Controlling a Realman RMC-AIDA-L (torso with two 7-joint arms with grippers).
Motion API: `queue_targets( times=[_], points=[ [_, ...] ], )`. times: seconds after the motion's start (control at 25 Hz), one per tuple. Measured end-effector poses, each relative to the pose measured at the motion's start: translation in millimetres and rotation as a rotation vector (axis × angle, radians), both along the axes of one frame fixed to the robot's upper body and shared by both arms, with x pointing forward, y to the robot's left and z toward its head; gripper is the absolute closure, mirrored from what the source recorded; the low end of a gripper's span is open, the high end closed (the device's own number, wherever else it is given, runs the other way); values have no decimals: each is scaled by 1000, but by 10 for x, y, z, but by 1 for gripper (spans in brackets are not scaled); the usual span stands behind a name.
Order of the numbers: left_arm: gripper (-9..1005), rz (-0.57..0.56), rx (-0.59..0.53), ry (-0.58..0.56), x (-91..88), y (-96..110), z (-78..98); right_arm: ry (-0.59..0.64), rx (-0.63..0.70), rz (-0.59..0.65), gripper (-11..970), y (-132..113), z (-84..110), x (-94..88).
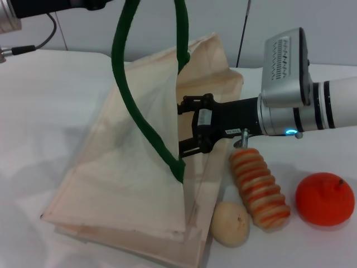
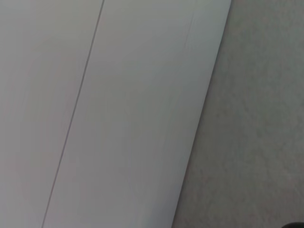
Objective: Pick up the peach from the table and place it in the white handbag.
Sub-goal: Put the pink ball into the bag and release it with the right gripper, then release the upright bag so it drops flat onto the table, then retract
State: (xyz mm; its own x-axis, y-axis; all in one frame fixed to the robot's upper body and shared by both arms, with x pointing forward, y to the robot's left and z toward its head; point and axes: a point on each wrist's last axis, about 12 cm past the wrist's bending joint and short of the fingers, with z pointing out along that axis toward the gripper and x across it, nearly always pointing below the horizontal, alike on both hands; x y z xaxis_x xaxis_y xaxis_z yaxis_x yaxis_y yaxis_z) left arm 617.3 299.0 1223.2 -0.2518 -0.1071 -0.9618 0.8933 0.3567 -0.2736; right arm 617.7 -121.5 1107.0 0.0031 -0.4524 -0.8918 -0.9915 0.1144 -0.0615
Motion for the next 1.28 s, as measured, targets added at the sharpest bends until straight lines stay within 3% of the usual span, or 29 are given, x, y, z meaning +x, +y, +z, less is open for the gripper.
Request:
queue_targets(
  times=[0.16,0.92,1.28],
  points=[
    [839,5,0,4,-7,13,-12,1,-8,-74,66,-87,-46,48],
    [833,73,11,36,-49,152,-131,24,204,-583,65,-1285,-176,45],
    [830,83,6,38,-42,144,-142,18,272,-709,66,-1516,-196,11]
  ],
)
